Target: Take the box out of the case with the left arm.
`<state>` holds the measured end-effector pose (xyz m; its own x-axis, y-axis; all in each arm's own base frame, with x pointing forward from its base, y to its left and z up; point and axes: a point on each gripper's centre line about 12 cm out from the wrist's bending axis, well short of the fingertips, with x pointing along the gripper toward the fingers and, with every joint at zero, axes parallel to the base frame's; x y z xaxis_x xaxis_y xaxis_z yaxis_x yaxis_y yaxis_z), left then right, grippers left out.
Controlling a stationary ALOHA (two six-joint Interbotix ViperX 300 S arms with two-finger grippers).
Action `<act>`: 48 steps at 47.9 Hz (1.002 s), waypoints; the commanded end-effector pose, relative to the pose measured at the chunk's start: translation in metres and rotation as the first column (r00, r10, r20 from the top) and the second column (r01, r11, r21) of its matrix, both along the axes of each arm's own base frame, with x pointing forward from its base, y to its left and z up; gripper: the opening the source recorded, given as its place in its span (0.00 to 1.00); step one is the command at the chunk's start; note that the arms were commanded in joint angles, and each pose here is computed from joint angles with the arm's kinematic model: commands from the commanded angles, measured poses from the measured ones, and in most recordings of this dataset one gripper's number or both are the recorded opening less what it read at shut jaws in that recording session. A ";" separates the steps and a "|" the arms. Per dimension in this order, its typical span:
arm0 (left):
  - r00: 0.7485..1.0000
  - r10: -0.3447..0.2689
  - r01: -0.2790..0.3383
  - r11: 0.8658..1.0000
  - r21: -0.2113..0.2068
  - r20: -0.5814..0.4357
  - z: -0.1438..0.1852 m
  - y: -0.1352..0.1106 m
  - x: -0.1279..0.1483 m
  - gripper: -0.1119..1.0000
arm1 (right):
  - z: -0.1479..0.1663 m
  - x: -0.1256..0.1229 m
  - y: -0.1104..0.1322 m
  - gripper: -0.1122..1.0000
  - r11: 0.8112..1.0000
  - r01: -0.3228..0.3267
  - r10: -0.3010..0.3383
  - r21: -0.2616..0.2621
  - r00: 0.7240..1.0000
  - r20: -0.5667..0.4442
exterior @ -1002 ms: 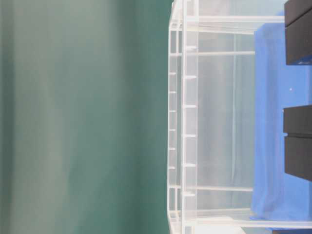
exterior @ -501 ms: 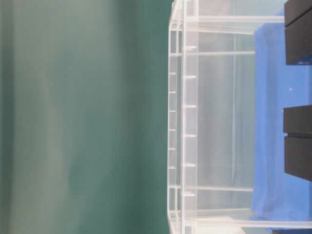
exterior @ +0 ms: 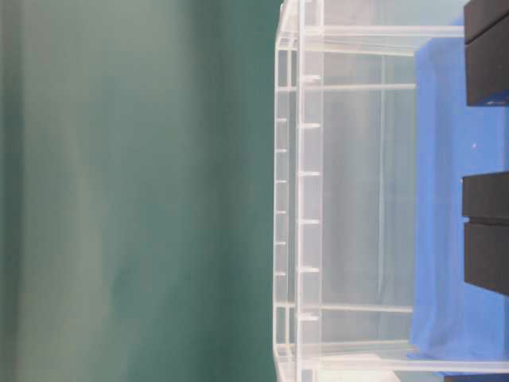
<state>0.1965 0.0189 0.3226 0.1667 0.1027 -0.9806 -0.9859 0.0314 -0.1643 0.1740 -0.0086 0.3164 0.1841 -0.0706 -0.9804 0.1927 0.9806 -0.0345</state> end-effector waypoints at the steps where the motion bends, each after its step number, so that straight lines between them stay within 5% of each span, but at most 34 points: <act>1: 1.000 0.026 -0.026 1.000 0.003 0.007 0.006 0.011 -0.001 0.85 | 0.002 0.000 0.000 0.10 1.000 0.003 -0.003 0.000 1.000 0.006; 13: 0.999 0.053 -0.053 0.998 0.017 0.000 0.007 0.033 0.002 0.85 | 0.002 0.001 0.000 0.10 1.000 0.003 -0.003 0.001 1.000 0.006; 48: 0.999 0.035 -0.034 0.999 0.016 -0.029 0.005 0.038 0.016 0.85 | 0.001 0.001 0.000 0.10 1.000 0.002 -0.002 -0.003 1.000 0.005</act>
